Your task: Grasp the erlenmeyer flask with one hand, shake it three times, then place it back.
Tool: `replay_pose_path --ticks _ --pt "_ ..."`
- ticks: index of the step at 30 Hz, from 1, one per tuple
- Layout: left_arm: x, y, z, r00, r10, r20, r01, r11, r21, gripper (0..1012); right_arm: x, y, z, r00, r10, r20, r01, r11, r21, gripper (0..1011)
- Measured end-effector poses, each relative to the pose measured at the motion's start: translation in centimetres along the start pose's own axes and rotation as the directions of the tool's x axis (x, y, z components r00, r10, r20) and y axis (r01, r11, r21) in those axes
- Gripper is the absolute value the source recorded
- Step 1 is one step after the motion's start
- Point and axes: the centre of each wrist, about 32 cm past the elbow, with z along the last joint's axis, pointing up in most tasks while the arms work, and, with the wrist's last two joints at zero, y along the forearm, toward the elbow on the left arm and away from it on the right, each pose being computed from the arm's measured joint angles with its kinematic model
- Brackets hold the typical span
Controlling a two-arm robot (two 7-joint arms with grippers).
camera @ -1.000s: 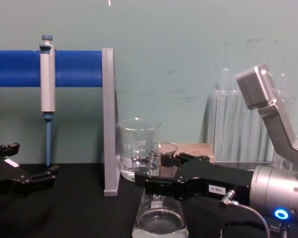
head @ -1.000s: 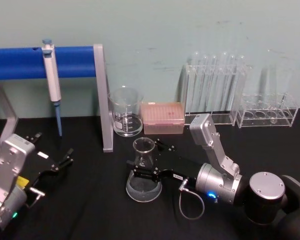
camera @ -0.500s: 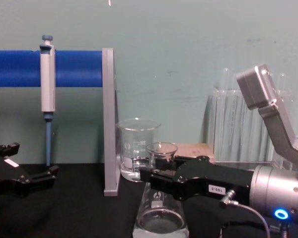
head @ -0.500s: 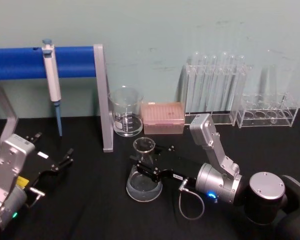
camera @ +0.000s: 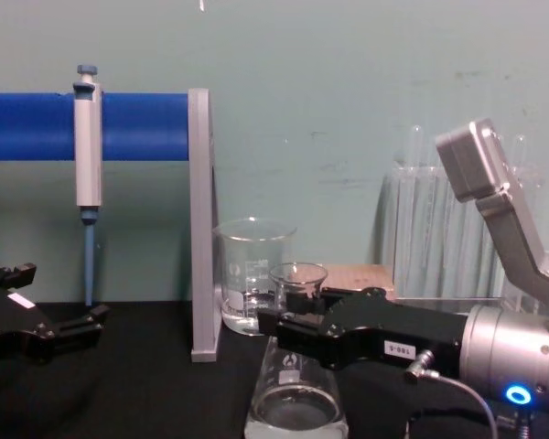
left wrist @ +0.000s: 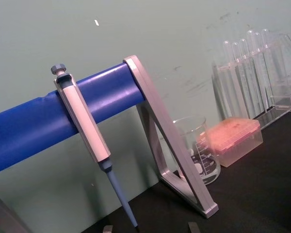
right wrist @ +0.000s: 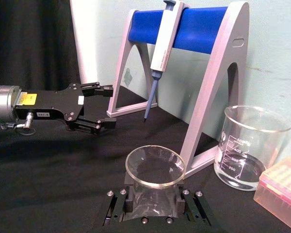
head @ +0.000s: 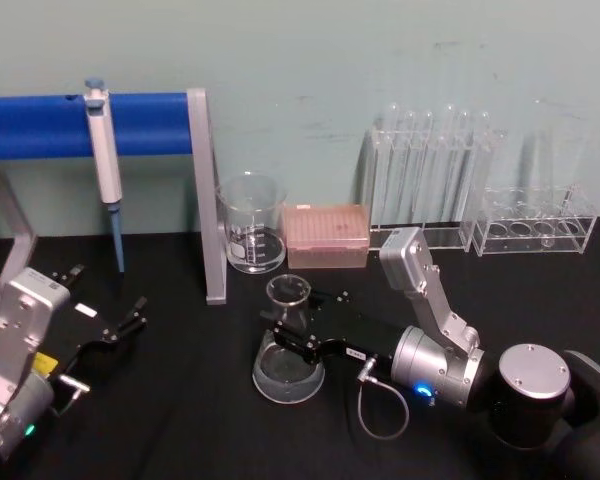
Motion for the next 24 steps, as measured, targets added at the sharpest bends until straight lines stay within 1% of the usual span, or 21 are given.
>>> replay_pose_path --ticks 16,21,24 --pt "0.00 0.00 0.00 1.0000 0.000 0.000 0.000 1.0000 0.000 1001 0.0 -0.1 0.1 1.000 -0.004 -0.005 0.004 1.000 -0.003 452" --pt "0.00 0.00 0.00 1.0000 0.000 0.000 0.000 1.0000 0.000 1001 -0.3 -0.3 0.8 1.000 -0.016 -0.005 0.016 1.000 0.009 452" --pt "0.00 0.00 0.00 1.0000 0.000 0.000 0.000 1.0000 0.000 1001 -0.6 -0.5 1.7 1.000 -0.027 -0.005 0.027 0.999 0.032 452"
